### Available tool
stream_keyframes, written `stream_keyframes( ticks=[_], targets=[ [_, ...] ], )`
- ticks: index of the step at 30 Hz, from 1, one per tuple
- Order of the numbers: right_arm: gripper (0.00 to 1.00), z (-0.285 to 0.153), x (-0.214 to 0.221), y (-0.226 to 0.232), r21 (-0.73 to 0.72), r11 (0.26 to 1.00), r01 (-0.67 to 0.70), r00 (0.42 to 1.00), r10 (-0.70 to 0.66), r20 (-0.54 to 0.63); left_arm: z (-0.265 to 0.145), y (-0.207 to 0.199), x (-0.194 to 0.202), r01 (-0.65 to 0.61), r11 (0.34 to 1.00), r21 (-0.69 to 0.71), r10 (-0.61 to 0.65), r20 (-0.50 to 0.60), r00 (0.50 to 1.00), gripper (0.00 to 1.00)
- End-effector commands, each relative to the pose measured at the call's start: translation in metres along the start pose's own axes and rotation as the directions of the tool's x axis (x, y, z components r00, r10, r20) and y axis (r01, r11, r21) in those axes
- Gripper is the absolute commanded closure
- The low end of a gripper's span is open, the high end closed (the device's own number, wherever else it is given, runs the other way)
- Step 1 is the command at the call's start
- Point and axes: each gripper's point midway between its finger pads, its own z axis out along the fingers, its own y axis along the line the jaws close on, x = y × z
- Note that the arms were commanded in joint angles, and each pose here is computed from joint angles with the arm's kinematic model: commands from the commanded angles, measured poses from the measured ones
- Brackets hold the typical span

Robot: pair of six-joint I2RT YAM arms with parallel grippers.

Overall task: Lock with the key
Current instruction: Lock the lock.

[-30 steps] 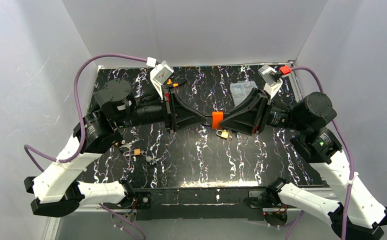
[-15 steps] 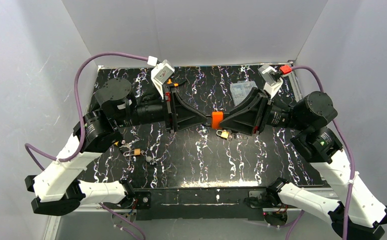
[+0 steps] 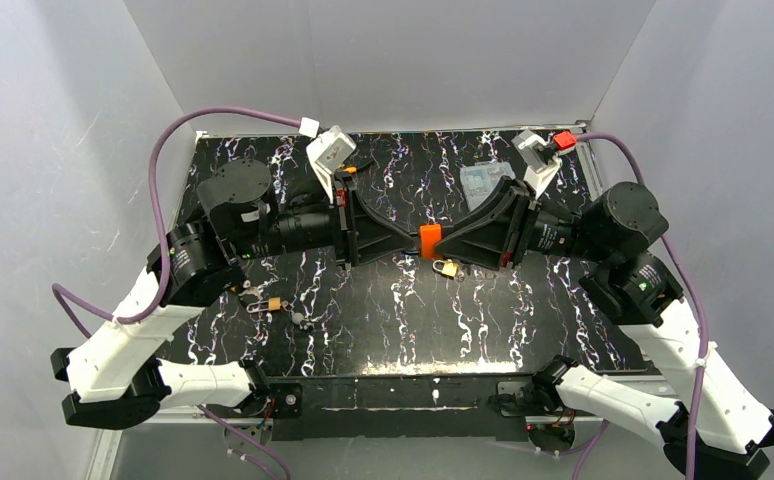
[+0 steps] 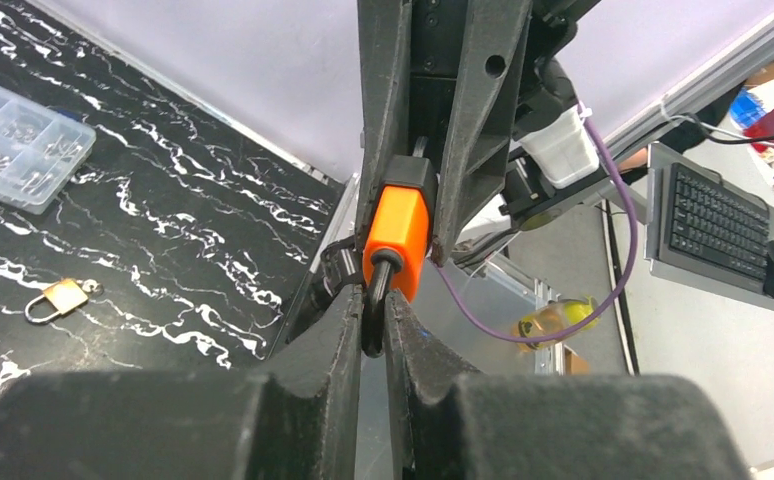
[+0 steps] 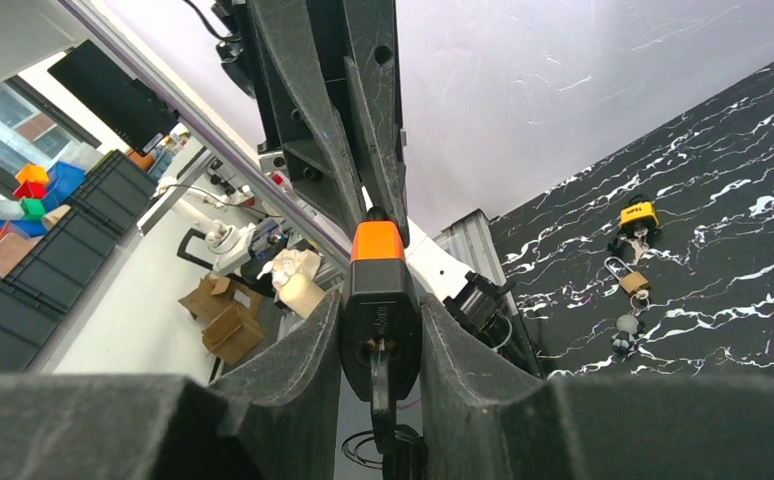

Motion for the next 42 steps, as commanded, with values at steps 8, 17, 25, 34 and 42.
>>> stream_keyframes(
  ticks=[8, 17, 25, 34, 42],
  targets=[
    [0.99, 0.019, -0.009, -0.02, 0.028, 1.0, 0.008, 0.998, -0.01, 0.056, 0.024, 0.01, 0.026, 0.038, 0.999, -0.019, -0.039, -0.075, 0.996, 0.89],
    [0.99, 0.017, 0.0, -0.026, 0.039, 0.999, 0.001, 0.999, -0.002, 0.037, 0.015, 0.022, 0.01, 0.023, 0.995, -0.094, -0.02, 0.036, 0.999, 1.0],
    [0.38, 0.005, 0.013, -0.04, 0.065, 0.996, 0.053, 0.999, -0.053, -0.003, -0.024, 0.037, 0.009, -0.06, 0.973, -0.222, 0.073, 0.048, 0.996, 1.0],
    [0.3, -0.021, 0.002, -0.054, -0.037, 0.998, 0.054, 0.996, -0.051, 0.071, -0.05, 0.036, 0.008, -0.073, 0.961, -0.266, 0.085, 0.035, 0.996, 1.0],
    [0.35, -0.019, 0.01, -0.053, -0.128, 0.99, 0.058, 0.998, -0.053, 0.035, -0.051, 0.027, -0.005, -0.024, 0.966, -0.256, 0.046, 0.08, 0.996, 1.0]
  ],
)
